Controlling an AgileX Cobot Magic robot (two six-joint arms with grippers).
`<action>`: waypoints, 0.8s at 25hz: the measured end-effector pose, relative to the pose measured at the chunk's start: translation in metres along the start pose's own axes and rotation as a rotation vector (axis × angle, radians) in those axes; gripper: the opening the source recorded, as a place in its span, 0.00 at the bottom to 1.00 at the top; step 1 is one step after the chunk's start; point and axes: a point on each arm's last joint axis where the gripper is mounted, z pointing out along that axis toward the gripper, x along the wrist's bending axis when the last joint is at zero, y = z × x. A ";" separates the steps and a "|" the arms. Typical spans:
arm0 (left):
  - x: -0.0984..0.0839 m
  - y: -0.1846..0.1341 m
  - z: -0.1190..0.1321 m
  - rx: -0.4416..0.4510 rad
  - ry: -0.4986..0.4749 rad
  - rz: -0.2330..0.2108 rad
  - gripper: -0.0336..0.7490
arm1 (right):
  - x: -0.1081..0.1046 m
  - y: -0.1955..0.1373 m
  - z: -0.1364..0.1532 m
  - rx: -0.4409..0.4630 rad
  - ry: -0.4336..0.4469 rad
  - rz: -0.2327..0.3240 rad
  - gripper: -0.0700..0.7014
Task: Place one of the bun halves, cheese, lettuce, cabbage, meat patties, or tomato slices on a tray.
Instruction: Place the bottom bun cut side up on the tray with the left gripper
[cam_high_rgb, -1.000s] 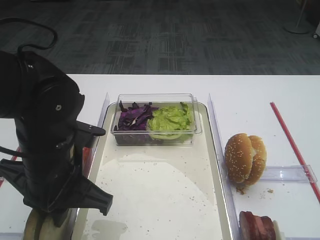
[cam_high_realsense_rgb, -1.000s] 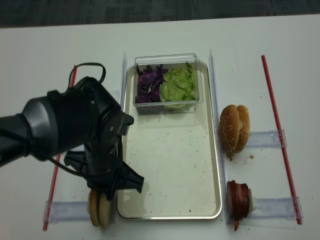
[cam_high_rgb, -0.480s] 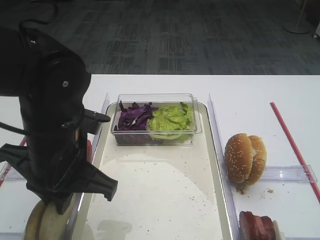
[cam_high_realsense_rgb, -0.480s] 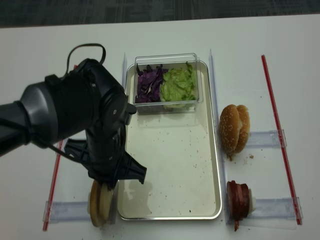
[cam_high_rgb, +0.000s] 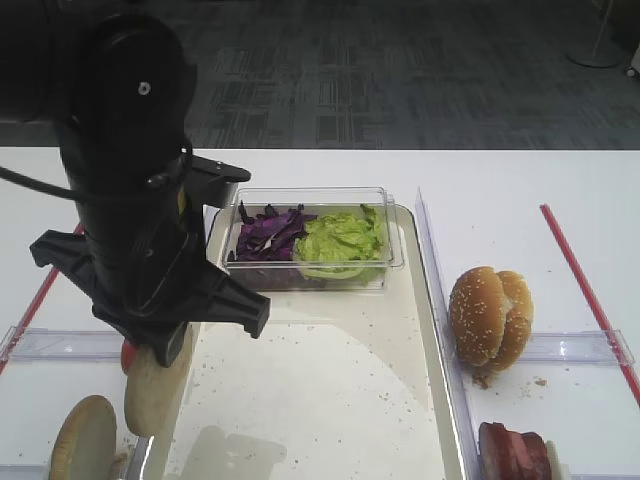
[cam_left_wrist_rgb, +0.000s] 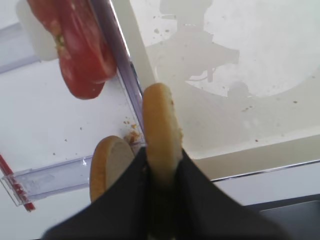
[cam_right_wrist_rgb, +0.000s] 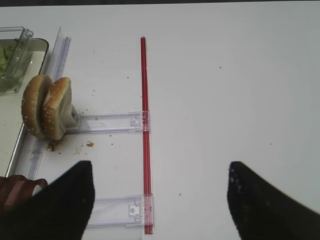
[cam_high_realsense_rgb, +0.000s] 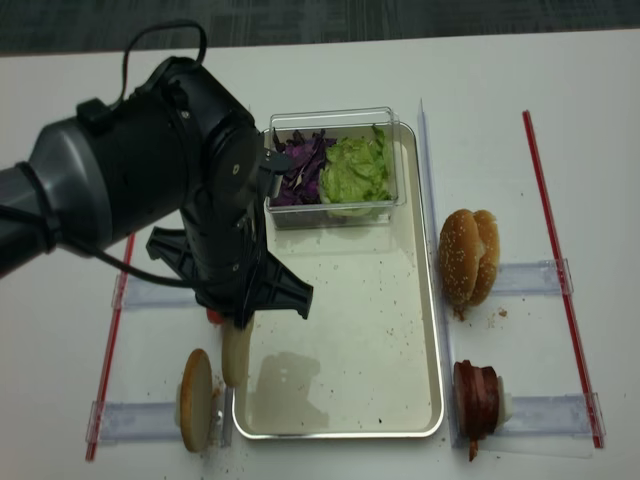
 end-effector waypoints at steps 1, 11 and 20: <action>0.000 0.000 -0.001 -0.002 -0.001 0.004 0.12 | 0.000 0.000 0.000 0.000 0.000 0.000 0.83; -0.007 -0.003 -0.001 0.036 -0.073 0.095 0.12 | 0.000 0.000 0.000 0.000 0.000 0.000 0.83; -0.013 0.003 -0.005 0.048 -0.423 0.151 0.12 | 0.000 0.000 0.000 0.000 0.000 0.000 0.83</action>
